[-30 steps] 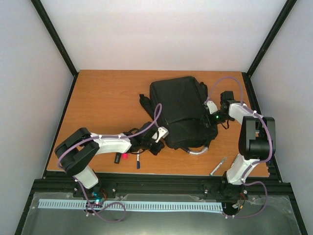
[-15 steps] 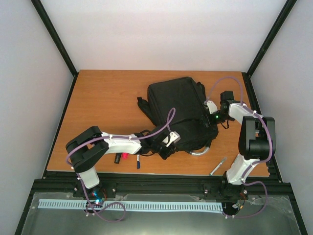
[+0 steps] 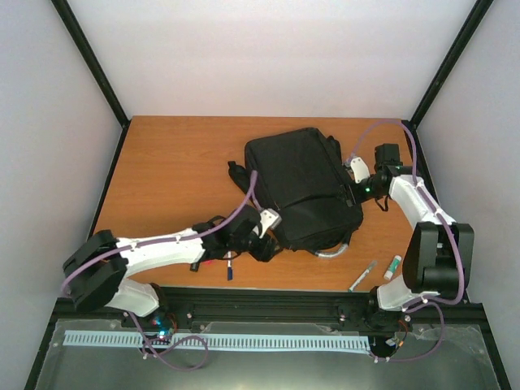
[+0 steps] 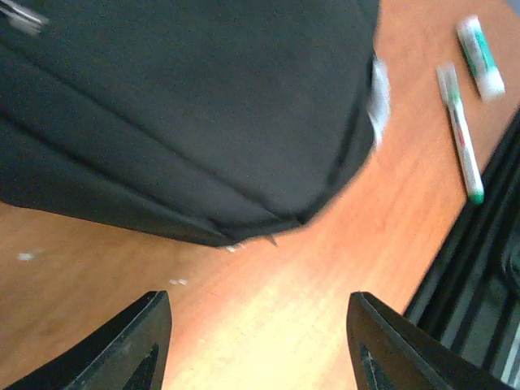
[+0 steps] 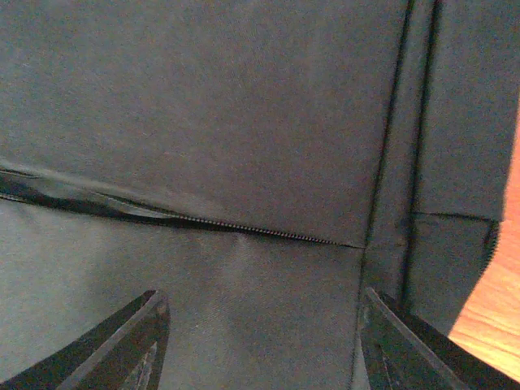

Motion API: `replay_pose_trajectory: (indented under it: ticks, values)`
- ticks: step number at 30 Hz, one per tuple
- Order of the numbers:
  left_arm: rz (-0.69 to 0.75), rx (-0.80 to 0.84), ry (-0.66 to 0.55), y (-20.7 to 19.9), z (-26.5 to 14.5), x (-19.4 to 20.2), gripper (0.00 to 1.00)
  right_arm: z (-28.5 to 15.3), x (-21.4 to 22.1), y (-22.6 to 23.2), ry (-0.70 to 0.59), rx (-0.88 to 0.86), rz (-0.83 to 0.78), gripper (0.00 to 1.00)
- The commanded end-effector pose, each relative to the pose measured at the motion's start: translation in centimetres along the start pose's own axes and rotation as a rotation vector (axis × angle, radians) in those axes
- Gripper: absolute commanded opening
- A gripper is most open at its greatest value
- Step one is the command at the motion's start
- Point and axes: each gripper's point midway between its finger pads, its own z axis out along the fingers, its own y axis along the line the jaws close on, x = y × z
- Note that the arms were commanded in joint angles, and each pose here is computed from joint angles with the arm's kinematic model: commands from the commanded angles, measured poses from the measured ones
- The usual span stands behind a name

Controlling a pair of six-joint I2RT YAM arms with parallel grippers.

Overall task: Pack the student bag
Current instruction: Zip the student bag at the center of the board.

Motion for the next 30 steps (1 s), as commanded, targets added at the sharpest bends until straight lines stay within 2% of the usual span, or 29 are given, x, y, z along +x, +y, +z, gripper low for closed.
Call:
replay_pose_trajectory:
  ticks: [1,5,9,13,17,18,23,27,30]
  values:
    - [-0.206,-0.083,-0.153,3.4,-2.5,-4.7,0.62,-1.4,0.3,0.2,-0.011,0.04,-0.017,0.65]
    - [-0.397,-0.154,-0.269,8.0,-4.1,-8.9,0.66,-1.0,1.4,-0.1,-0.002,0.067,-0.009,0.66]
    - [-0.494,-0.188,-0.329,11.2,-4.5,-12.2,0.73,0.0,2.6,0.1,0.013,0.049,0.009,0.67]
    - [-0.574,-0.205,-0.322,13.8,-3.4,-14.1,0.73,0.7,3.0,0.3,0.024,0.025,0.017,0.67]
    - [-0.73,-0.313,-0.295,17.4,-2.5,-13.9,0.7,1.1,3.3,0.2,0.037,0.02,0.02,0.67]
    - [-0.752,-0.298,-0.299,17.8,-2.2,-14.0,0.69,1.2,3.4,0.4,0.037,0.009,0.023,0.67]
    - [-0.77,-0.28,-0.274,18.6,-0.7,-14.6,0.62,1.9,3.8,0.7,0.059,-0.03,0.043,0.67]
    - [-0.764,-0.254,-0.231,18.7,1.3,-14.8,0.64,2.4,3.9,1.3,0.068,-0.074,0.057,0.68]
    - [-0.774,-0.231,-0.222,18.8,2.3,-14.7,0.54,2.4,3.9,1.3,0.069,-0.078,0.057,0.69]
